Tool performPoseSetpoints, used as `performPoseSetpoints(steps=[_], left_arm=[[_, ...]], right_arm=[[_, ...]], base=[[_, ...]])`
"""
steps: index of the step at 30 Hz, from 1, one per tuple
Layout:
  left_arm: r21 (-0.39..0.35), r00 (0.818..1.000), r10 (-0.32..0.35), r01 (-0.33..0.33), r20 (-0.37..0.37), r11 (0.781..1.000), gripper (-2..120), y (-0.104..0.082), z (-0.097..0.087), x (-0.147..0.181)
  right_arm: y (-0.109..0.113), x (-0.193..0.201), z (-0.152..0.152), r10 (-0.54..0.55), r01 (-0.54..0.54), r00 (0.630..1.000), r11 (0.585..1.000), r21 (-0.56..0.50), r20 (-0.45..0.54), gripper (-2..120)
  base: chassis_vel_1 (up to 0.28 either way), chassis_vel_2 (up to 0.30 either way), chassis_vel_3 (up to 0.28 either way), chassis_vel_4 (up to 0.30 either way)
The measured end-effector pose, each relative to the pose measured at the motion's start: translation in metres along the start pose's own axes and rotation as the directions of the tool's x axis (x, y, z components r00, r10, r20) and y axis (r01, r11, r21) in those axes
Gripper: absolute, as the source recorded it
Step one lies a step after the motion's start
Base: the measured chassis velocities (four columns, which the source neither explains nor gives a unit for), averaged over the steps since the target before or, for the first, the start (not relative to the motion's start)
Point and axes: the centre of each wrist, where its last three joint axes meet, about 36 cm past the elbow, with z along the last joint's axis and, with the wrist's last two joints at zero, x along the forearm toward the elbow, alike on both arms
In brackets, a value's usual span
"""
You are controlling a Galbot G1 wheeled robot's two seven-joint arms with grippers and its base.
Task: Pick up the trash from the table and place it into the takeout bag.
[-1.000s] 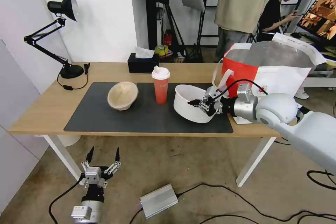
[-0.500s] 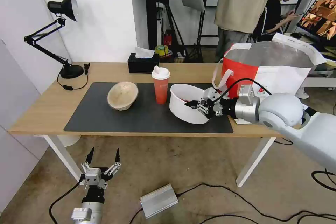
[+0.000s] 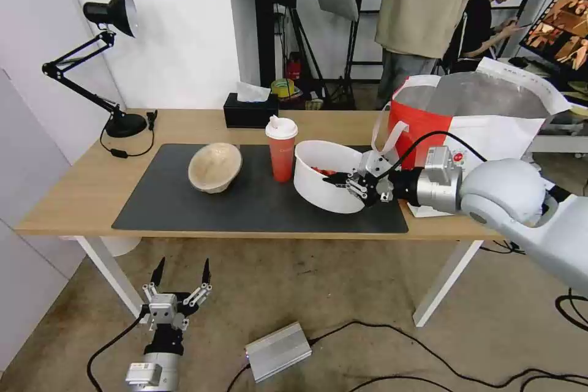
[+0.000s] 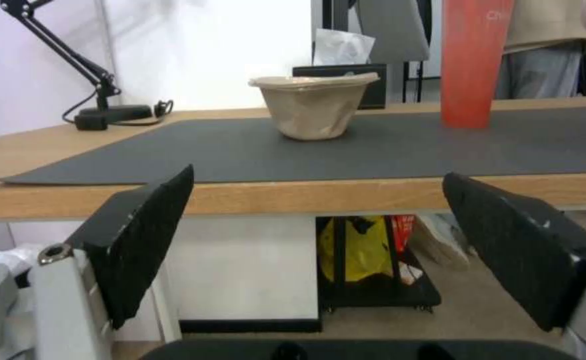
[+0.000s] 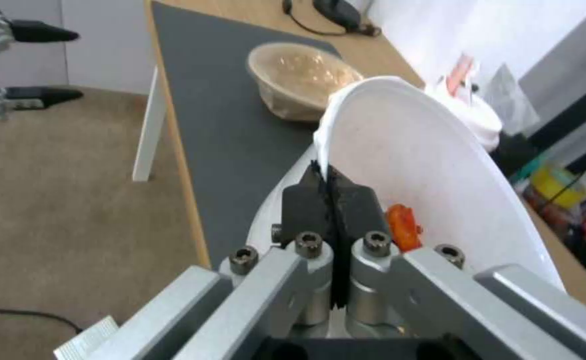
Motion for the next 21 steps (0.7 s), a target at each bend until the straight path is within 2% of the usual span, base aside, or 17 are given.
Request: performPoseSetpoints(steps=[13, 21], left_arm=[[-0.004, 1.0, 0.012, -0.012, -0.012, 1.0, 100, -0.004, 0.005, 0.0], [0.011, 1.0, 0.024, -0.024, -0.015, 1.0, 100, -0.01, 0.005, 0.0]], right_arm=[[-0.004, 0.032, -0.031, 0.014, -0.02, 0.999, 0.993, 0.115, 0.053, 0], [-0.017, 0.055, -0.04, 0.071, -0.082, 0.995, 0.984, 0.157, 0.077, 0]], base=[[0.0, 0.0, 0.0, 0.0], [0.0, 0.0, 0.0, 0.0]])
